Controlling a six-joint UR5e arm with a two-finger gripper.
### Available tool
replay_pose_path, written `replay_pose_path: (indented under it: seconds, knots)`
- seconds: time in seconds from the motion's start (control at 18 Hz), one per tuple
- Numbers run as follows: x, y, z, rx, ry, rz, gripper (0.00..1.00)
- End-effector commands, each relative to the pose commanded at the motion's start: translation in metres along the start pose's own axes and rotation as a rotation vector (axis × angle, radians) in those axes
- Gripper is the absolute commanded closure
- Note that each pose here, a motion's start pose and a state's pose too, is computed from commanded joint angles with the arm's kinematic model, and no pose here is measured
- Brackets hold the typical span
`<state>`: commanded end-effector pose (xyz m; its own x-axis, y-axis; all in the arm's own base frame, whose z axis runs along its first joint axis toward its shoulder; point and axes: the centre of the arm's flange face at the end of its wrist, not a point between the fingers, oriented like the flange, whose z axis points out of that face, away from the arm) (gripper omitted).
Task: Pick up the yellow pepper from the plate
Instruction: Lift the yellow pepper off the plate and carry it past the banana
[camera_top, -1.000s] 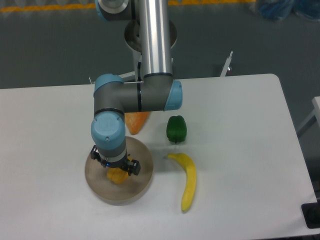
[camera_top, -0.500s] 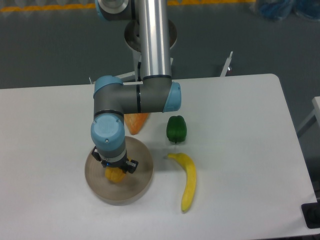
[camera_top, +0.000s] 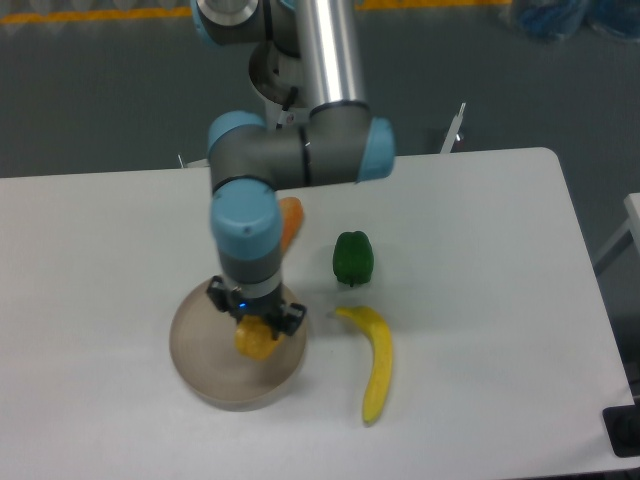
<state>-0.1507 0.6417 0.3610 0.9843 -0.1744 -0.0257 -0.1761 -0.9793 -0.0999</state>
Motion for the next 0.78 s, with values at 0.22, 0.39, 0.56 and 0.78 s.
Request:
replay_pose_path:
  seconds: [0.22, 0.39, 0.56, 0.78]
  knots:
    - [-0.061, 0.044, -0.029, -0.014, -0.008, 0.087, 0.86]
    - [-0.104, 0.071, -0.036, -0.019, -0.013, 0.146, 0.87]
    - [-0.142, 0.100, -0.037, -0.030, -0.013, 0.233, 0.87]
    - [-0.177, 0.128, -0.029, -0.053, -0.008, 0.344, 0.87]
